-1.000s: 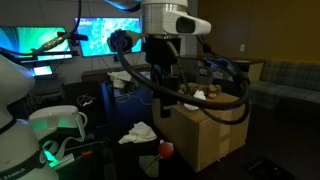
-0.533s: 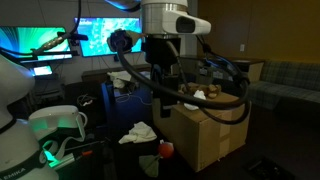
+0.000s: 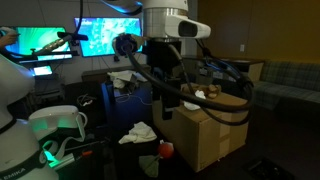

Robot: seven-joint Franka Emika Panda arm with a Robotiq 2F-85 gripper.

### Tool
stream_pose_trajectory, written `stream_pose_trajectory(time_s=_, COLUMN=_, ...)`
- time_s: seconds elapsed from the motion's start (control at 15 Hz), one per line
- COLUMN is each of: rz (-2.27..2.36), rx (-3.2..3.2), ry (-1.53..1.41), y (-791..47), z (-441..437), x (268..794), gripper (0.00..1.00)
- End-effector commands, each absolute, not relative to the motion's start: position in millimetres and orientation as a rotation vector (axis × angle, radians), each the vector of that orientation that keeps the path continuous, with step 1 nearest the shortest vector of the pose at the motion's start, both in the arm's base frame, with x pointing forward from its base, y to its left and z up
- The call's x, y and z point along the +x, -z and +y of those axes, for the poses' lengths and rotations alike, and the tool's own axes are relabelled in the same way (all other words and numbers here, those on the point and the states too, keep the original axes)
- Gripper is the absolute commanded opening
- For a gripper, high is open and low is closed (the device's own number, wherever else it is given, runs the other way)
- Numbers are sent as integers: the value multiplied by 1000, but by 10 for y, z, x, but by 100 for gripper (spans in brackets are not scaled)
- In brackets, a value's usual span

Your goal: Swap the things on the box with the things on the table

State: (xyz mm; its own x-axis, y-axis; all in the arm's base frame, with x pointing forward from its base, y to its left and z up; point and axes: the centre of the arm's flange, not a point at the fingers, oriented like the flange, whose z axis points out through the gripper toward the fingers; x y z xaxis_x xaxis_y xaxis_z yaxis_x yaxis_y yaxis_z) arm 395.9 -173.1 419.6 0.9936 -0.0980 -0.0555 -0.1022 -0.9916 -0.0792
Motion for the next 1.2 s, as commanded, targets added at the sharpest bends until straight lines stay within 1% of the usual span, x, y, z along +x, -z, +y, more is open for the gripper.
stream_pose_trajectory(time_s=0.0, rz=46, rx=-3099, ry=-14, y=-4196, z=-1767, x=3984, gripper=100)
stream_pose_trajectory(time_s=0.27, rz=-5, rx=-3101, ry=28, y=-4206, z=-1800, x=3995, gripper=100)
stream_pose_trajectory(time_s=0.73, rz=24, rx=-3066, ry=355, y=-4225, z=-1820, x=4126, gripper=100)
stream_pose_trajectory(time_s=0.8, rz=16, rx=-3067, ry=398, y=-4083, z=-1412, x=4732, gripper=100)
stream_pose_trajectory(time_s=0.93, rz=-20, rx=-3060, ry=479, y=-4051, z=-1174, x=4939, gripper=100)
stream_pose_trajectory(time_s=1.13, rz=-98, rx=-3055, ry=483, y=-3869, z=-541, x=5431, gripper=100)
